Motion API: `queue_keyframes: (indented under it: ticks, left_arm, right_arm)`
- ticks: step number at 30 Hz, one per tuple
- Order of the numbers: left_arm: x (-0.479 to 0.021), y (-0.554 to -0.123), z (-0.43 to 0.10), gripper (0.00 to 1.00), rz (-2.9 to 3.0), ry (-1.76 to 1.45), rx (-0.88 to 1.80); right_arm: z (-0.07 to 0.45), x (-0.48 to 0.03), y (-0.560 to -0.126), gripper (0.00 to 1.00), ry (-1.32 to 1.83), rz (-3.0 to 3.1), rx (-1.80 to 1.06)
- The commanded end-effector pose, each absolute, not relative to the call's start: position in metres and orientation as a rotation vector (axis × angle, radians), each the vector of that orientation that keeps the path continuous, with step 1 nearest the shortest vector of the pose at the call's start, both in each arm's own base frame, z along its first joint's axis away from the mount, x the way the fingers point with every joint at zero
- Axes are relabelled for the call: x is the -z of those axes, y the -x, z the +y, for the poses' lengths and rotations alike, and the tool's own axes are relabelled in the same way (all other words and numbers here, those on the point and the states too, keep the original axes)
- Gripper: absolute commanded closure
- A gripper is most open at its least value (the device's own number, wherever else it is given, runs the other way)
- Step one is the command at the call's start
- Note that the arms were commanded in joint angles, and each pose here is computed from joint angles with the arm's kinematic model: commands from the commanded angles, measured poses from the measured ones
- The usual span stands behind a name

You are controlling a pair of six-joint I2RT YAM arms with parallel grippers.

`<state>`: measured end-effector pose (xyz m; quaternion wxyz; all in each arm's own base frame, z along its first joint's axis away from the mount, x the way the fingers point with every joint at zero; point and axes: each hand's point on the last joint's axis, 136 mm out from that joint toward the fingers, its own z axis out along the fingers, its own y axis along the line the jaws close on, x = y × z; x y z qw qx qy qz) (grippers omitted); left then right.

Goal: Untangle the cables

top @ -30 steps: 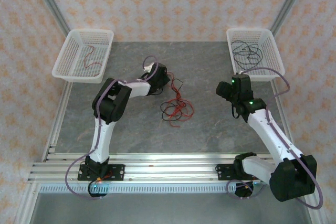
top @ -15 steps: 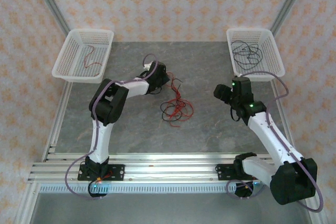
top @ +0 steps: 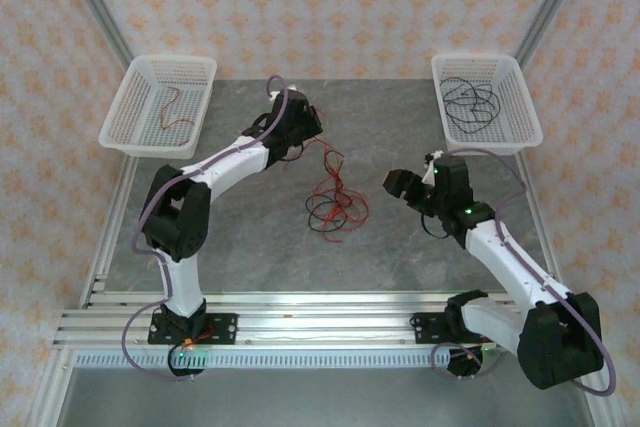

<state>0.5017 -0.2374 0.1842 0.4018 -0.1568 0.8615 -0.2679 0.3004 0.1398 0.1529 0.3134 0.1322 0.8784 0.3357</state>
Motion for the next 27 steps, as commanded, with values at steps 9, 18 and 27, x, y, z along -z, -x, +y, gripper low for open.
queue_keyframes:
  ticks: [9,18,27]
  left_arm:
    - [-0.265,-0.467,-0.255,1.00,2.098,0.257,0.738]
    - [-0.324,-0.443,-0.253,1.00,2.004,0.217,0.771]
    - [-0.358,-0.419,-0.257,1.00,1.944,0.187,0.821]
  right_arm:
    - [0.204,-0.153,-0.308,0.28,-0.223,2.335,-1.003]
    - [0.236,-0.120,-0.316,0.32,-0.162,2.430,-0.829]
    - [0.248,-0.083,-0.328,0.35,-0.121,2.458,-0.491]
